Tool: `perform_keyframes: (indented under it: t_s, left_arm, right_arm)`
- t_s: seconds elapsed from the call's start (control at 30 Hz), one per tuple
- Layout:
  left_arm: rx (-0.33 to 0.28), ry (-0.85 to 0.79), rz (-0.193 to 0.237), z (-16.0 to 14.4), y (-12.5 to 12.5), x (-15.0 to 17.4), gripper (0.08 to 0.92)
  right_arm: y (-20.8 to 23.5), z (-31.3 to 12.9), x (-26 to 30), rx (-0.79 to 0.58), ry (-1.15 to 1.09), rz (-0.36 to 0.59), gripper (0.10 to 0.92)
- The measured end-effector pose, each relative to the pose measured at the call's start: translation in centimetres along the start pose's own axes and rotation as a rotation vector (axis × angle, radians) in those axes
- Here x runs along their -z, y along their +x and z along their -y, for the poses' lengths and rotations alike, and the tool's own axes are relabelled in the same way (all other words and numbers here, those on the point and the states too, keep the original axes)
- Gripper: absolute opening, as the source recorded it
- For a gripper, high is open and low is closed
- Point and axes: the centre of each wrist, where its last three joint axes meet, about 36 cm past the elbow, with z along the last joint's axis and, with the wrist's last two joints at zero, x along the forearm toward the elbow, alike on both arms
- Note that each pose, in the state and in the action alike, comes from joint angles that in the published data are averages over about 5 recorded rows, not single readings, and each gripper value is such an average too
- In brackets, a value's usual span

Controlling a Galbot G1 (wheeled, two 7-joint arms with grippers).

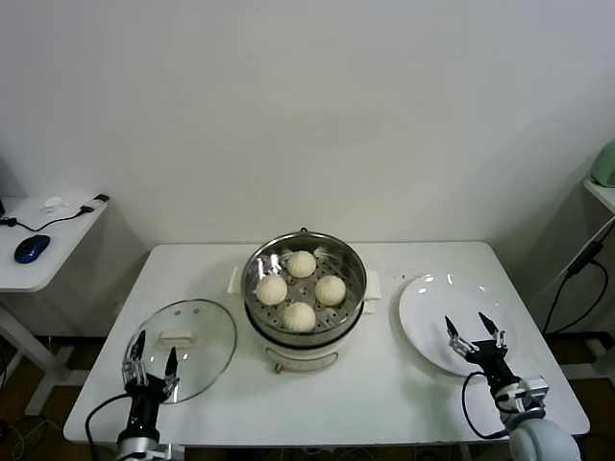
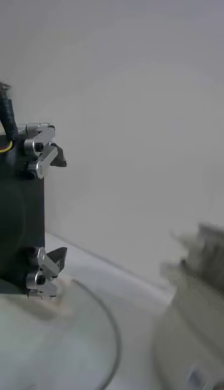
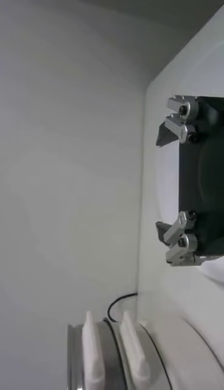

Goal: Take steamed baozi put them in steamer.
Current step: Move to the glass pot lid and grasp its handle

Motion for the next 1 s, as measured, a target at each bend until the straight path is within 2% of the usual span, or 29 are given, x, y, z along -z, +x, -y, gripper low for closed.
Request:
perform_keyframes:
  t_s: [0.2,0.47,0.73,1.0]
  left_arm:
    - [-0.024,-0.164,0.023,2.1,-0.5,-1.7,0.823]
    - [-0.026,-0.284,0.039,3.5,-2.1,-2.4,0.823]
    - [-0.014,-0.367,0.038,4.0,-4.4,-2.6,0.823]
    - [-0.015,-0.414,0.018,4.5,-6.6,-3.1,0.823]
  right_arm:
    - [0.6,-0.8,-0.4,-0.016,-0.010,-0.006,0.823]
    - [1.5,-1.3,-0.9,-0.040,-0.024,-0.017,0.823]
    - [2.4,-0.7,-1.1,-0.061,-0.023,-0.025,0.823]
    - [2.6,-1.0,-0.9,-0.062,-0.026,-0.024,0.823]
